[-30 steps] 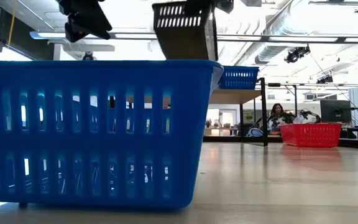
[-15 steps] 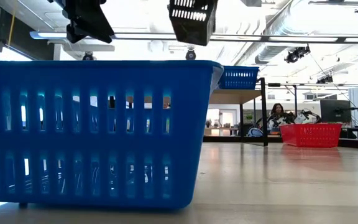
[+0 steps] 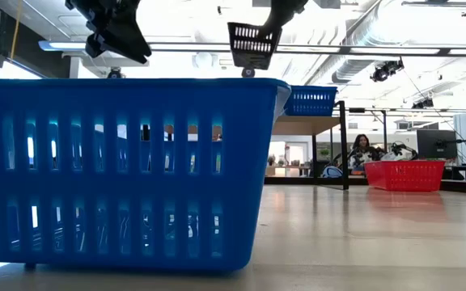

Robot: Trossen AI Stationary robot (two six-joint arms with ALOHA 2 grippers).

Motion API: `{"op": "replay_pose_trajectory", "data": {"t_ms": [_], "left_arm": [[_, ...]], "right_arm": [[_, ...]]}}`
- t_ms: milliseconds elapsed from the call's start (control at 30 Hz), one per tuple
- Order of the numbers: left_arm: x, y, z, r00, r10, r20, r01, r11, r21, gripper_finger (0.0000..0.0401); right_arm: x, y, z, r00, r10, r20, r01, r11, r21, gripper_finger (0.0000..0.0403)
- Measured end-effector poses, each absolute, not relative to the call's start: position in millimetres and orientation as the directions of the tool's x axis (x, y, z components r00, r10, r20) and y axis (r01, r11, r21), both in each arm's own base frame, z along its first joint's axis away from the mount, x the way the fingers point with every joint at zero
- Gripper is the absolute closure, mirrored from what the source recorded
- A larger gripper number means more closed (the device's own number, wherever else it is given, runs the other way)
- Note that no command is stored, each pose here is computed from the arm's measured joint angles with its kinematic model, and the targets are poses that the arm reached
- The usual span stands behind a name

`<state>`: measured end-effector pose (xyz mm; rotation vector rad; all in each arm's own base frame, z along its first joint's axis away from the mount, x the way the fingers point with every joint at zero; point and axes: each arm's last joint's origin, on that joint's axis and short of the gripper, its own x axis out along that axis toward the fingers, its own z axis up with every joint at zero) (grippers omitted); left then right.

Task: Stack baskets on shelf by color
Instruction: Stack the bottom black bin on top of the black bin on the shelf

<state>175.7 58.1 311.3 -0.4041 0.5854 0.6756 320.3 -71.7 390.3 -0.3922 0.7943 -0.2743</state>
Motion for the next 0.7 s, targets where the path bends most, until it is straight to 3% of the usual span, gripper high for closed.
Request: {"op": "replay_pose_trajectory", "data": {"t_ms": [700], "left_arm": [[171.6,69.7,311.2,0.598,0.507,-0.621,-0.729,0.666,-0.158,0.0295]], "right_arm": [[354.1,-103.3,339.2,0.558,-0.358,-0.748,0.05,0.915,-0.401,0.0403]]}}
